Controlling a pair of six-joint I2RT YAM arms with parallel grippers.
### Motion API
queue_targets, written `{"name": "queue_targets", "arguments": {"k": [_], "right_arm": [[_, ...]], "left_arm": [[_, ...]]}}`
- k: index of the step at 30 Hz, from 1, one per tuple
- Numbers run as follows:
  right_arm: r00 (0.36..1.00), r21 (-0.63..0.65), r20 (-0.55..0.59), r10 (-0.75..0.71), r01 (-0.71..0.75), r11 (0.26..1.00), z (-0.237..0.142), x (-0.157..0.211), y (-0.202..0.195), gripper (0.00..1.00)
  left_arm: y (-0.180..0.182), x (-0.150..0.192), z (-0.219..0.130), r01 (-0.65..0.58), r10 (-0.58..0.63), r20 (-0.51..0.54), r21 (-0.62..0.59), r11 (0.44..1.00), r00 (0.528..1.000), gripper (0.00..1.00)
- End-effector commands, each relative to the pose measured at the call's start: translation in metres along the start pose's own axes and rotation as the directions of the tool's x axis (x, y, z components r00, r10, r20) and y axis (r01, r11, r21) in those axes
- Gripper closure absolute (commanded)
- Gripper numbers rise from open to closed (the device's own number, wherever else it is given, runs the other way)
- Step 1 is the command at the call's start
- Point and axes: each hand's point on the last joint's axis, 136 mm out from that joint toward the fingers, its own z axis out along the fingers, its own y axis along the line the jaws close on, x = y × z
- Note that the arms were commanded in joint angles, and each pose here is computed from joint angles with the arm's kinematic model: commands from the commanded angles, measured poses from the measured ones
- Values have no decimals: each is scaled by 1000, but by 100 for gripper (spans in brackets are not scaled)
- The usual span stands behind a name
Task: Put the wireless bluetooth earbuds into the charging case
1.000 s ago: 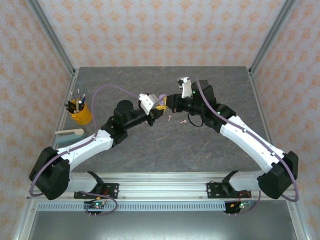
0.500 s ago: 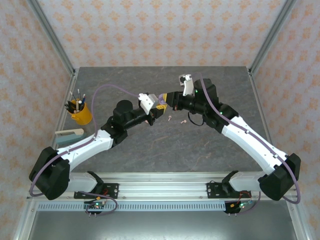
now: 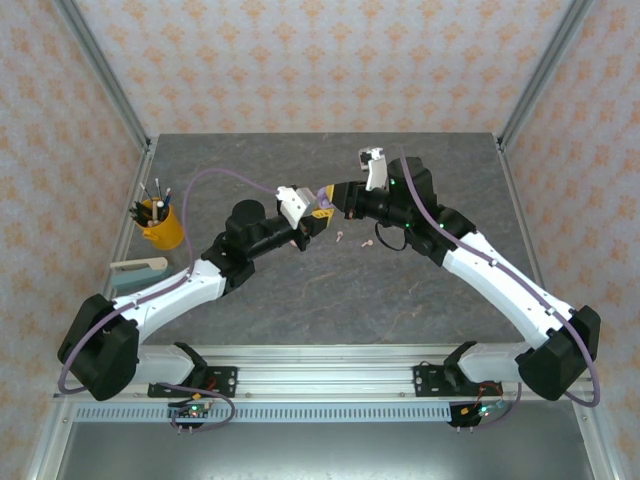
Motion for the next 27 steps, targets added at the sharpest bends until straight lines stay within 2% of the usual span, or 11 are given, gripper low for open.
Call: {"name": "queue_targets", "arguments": {"k": [1, 13, 27], "right_arm": [[1000, 14, 19, 0, 0, 1000, 5, -2, -8, 87], [1000, 25, -16, 6, -6, 1000, 11, 11, -18, 88], [1000, -4, -1, 24, -24, 1000, 18, 1, -11, 88]], "left_arm": [[-6, -42, -5, -46, 44, 106, 19, 999, 993, 100], [-7, -46, -7, -49, 46, 115, 24, 999, 992, 100], [-8, -45, -5, -44, 40, 111, 32, 999, 993, 100]]}}
